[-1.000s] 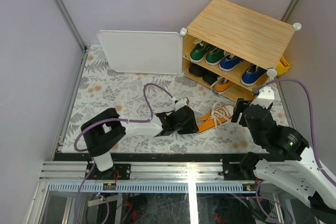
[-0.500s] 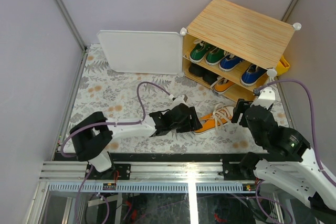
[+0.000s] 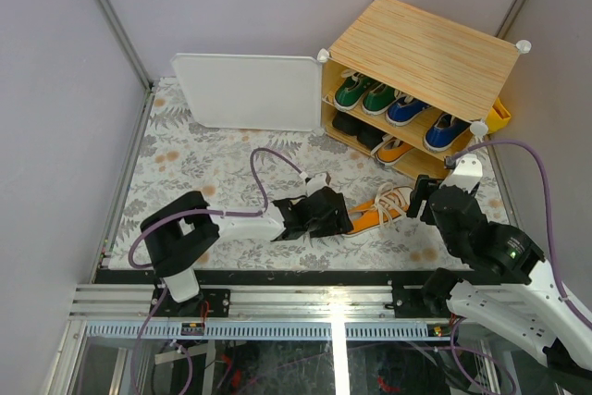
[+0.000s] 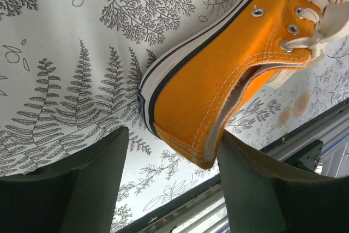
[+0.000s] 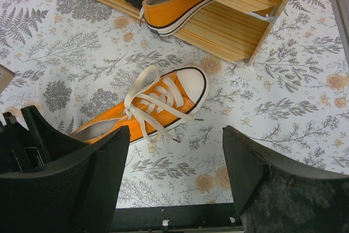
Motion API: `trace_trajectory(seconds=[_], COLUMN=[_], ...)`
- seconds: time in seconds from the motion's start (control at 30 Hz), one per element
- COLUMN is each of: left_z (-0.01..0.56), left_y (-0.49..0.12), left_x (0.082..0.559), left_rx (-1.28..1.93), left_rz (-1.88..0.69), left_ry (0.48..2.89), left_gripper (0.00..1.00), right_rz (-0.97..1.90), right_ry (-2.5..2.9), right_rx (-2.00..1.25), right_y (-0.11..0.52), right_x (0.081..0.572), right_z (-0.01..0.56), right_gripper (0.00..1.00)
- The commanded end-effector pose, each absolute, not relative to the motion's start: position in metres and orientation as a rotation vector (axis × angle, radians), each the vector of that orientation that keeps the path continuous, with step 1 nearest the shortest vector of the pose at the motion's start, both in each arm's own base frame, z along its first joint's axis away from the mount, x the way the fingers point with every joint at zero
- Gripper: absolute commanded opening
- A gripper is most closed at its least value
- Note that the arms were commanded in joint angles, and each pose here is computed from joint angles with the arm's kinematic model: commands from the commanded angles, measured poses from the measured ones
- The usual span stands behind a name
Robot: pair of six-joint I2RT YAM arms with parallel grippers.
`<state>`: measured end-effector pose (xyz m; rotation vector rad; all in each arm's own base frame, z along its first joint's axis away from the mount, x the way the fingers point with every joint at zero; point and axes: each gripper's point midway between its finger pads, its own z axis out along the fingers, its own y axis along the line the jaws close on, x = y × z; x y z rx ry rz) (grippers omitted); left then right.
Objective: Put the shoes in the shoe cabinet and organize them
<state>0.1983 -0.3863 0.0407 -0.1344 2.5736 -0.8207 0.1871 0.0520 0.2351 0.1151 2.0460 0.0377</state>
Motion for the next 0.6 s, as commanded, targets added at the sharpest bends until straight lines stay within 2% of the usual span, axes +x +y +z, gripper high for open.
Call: trace_trajectory(seconds=[0.0, 0.27, 0.57], left_z=[0.056, 0.077, 0.071], left_y=[-0.399, -0.394, -0.385], left_x=[0.215, 0.221, 0.235], left_rx=[-0.176, -0.192, -0.239], left_rz=[-0.876, -0.896, -0.872], left_ry=[2.507, 2.461, 2.458], left_gripper=[0.63, 0.63, 0.63], right_rz=[0.060, 0.050, 0.054], right_ry=[2.033, 2.029, 2.040], right_rx=[0.134, 0.135, 0.131], right_y=[0.056, 0.054, 0.058], right_x=[0.190, 0.191, 0.192], right_z=[0.239, 0.241, 0.235], right_gripper=[0.75, 0.75, 0.75])
